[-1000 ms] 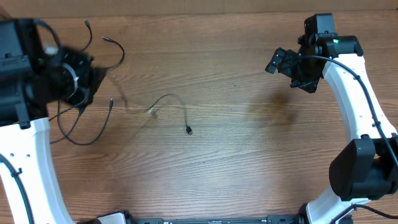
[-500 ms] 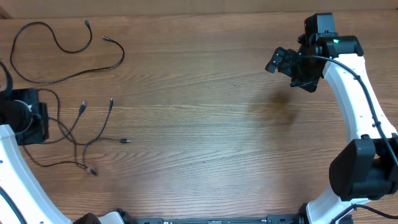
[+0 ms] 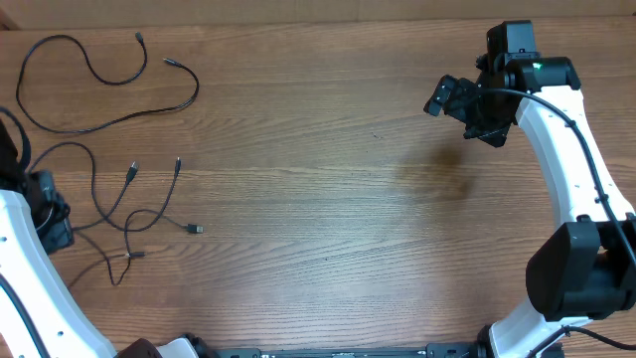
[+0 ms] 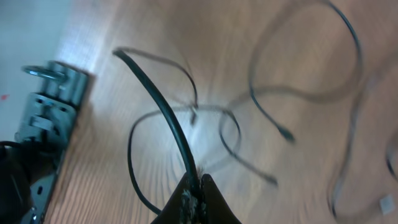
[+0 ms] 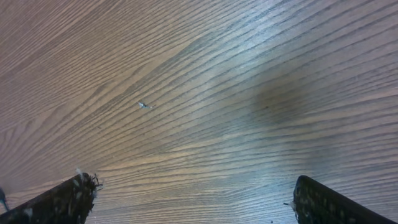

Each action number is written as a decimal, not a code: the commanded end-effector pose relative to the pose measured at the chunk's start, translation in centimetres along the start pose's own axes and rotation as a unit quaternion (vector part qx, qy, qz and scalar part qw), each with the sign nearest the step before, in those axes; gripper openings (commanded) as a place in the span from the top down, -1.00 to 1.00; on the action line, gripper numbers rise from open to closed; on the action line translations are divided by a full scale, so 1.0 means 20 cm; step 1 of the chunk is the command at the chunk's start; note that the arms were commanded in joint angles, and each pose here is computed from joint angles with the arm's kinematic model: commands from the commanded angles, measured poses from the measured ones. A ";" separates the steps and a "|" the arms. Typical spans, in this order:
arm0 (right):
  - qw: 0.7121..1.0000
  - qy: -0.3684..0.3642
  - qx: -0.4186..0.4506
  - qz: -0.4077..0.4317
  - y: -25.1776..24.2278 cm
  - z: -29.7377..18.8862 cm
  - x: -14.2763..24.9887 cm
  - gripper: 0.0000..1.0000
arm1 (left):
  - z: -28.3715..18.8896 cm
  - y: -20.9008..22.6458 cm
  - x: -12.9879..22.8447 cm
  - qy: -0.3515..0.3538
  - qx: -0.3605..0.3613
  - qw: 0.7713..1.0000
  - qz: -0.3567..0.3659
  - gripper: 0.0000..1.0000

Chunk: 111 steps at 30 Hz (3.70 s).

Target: Untangle cables

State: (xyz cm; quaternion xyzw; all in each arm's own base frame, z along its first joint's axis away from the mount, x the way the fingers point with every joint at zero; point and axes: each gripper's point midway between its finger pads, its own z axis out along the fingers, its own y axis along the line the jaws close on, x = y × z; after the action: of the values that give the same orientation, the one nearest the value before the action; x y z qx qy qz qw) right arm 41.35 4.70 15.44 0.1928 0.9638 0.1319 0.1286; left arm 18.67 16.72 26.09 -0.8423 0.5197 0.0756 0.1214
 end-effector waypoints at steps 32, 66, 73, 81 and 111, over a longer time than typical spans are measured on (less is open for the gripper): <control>1.000 -0.010 -0.004 0.000 0.00 -0.05 0.01 -1.00 | 0.83 -0.35 -0.54 -0.202 -0.008 0.960 0.194 0.16; 1.000 -0.018 -0.013 -0.002 0.02 -0.05 -0.01 -1.00 | 0.95 0.01 0.34 0.152 -0.024 0.887 0.436 -0.54; 1.000 -0.018 -0.013 -0.002 0.02 -0.05 -0.01 -1.00 | 0.97 0.03 0.24 0.103 -0.062 0.890 0.441 -0.54; 1.000 -0.013 -0.021 -0.002 0.04 -0.05 -0.01 -1.00 | 0.92 0.00 0.37 0.169 -0.002 0.850 0.499 -0.63; 0.998 -0.054 -0.003 -0.023 0.02 -0.52 0.23 -0.97 | -0.33 0.11 1.11 0.115 0.455 0.531 0.706 -0.99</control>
State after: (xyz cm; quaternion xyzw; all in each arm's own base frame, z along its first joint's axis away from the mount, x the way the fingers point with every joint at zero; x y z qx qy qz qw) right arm 35.83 5.48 21.57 0.1829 0.9612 0.1521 0.1394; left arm 26.53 -5.05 26.07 -0.0452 0.9193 -0.2119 0.3287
